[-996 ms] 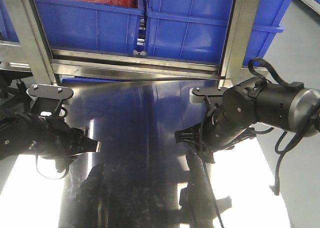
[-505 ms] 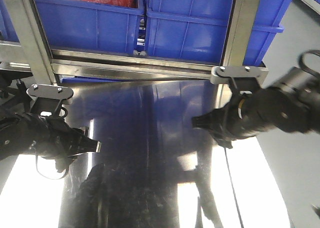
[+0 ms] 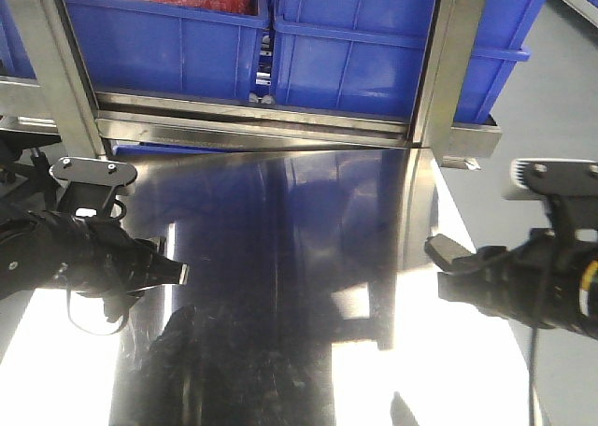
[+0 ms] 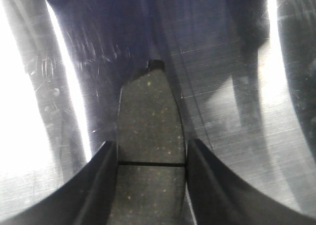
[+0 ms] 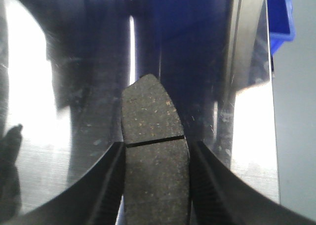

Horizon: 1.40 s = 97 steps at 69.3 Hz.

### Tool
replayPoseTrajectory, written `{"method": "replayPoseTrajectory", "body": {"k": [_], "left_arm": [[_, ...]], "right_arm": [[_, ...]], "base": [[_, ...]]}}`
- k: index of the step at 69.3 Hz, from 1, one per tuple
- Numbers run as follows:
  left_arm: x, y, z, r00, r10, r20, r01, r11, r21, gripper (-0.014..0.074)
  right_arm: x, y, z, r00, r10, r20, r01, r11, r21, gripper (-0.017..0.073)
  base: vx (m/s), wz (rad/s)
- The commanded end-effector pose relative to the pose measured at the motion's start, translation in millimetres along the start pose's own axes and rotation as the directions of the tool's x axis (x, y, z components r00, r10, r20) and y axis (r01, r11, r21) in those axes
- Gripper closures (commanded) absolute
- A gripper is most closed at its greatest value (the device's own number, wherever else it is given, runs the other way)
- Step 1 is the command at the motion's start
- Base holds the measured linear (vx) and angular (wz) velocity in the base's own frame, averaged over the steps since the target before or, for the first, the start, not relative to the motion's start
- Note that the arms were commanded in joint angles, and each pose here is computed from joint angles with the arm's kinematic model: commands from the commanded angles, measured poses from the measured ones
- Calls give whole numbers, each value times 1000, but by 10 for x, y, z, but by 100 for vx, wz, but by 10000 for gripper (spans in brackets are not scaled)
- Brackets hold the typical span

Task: Move and align brake pads A on conveyor
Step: 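Lift the brake pad with the right gripper away from the table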

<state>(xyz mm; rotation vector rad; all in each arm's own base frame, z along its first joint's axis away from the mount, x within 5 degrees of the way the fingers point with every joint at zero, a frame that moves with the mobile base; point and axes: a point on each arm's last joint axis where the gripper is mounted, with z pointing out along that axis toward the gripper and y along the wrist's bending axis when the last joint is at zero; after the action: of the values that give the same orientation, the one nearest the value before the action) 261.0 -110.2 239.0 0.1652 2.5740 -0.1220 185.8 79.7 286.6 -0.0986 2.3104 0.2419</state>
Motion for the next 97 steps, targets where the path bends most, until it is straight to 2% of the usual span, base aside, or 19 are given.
{"method": "replayPoseTrajectory", "body": {"k": [1, 13, 37, 59, 97], "left_arm": [[-129, -41, -163, 994, 1, 108, -5, 999, 39, 574], [-129, -41, -163, 994, 1, 108, -5, 999, 39, 574], [-129, -41, -163, 994, 1, 108, -5, 999, 39, 574], [-129, -41, -163, 994, 1, 108, -5, 999, 39, 574], [-129, -41, -163, 994, 1, 108, -5, 999, 39, 574]], "right_arm": [[-86, 5, -219, 986, -7, 165, 18, 998, -64, 405], [-52, -30, -377, 977, 4, 213, 13, 997, -79, 405], [-56, -33, -414, 973, 7, 229, 13, 996, -85, 409], [-56, -33, -414, 973, 6, 229, 14, 996, -85, 493], [-67, -26, -417, 970, 7, 241, 16, 996, -93, 492]], "base": [[0, 0], [0, 0], [0, 0], [0, 0], [0, 0]]}}
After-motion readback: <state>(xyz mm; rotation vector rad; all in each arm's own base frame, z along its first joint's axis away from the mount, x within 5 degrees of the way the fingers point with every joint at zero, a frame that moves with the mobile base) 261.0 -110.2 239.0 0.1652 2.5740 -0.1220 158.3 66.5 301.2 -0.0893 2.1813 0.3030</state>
